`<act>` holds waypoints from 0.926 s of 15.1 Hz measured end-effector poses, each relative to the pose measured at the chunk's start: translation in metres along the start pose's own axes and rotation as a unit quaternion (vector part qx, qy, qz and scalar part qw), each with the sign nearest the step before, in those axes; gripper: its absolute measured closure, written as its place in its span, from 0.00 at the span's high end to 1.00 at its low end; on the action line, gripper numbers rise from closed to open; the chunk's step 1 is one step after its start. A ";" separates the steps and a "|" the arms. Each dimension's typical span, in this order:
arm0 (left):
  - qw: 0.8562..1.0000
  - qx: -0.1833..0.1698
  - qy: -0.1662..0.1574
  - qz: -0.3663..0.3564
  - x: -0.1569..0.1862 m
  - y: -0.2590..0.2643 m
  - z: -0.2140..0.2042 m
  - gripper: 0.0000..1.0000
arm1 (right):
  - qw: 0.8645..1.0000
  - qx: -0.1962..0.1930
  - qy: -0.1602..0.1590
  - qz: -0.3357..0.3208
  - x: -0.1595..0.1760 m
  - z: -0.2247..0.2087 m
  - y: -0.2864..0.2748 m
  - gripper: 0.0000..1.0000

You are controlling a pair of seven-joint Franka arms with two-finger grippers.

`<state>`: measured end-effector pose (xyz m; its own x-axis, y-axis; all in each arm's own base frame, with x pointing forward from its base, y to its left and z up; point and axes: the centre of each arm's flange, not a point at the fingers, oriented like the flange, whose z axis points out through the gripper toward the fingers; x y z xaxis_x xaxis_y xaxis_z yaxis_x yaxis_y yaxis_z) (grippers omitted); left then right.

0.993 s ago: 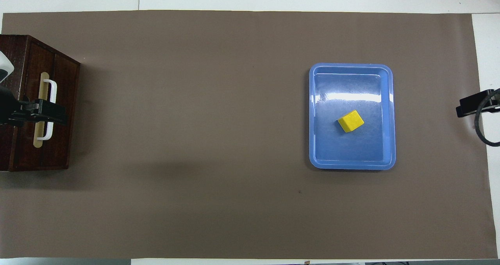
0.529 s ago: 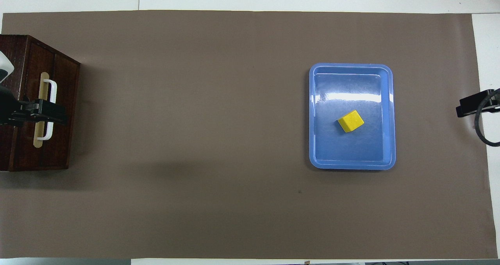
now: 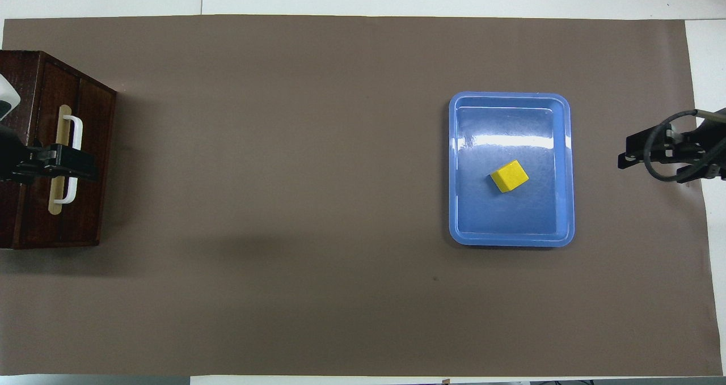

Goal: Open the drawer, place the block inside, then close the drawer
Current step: 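Reach the right gripper over the yellow block in the blue tray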

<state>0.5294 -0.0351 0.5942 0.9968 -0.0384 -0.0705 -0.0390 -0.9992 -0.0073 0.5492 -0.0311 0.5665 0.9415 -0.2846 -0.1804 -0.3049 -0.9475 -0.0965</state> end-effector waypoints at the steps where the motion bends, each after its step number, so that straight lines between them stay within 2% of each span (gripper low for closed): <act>1: 1.000 0.000 0.000 0.000 0.000 0.000 0.000 1.00 | 0.999 0.019 -0.011 0.037 0.008 0.013 -0.002 1.00; 4: 1.000 0.000 0.000 0.000 0.000 0.000 0.000 1.00 | 0.987 0.062 -0.046 0.144 0.041 0.062 -0.007 1.00; 8: 1.000 0.000 0.000 0.000 0.000 0.000 0.000 1.00 | 0.957 0.107 -0.105 0.248 0.067 0.119 -0.010 1.00; 11: 1.000 0.000 0.000 0.000 0.000 0.000 0.000 1.00 | 0.937 0.121 -0.147 0.292 0.078 0.149 -0.002 1.00; 14: 1.000 0.000 0.000 0.000 0.000 0.000 0.000 1.00 | 0.927 0.114 -0.194 0.300 0.088 0.183 0.003 1.00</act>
<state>0.5294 -0.0351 0.5942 0.9968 -0.0384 -0.0705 -0.0390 -0.9992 -0.0073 0.6044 -0.0325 0.3714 0.4833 -0.6353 -0.6024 -0.8212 -0.5674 -0.0604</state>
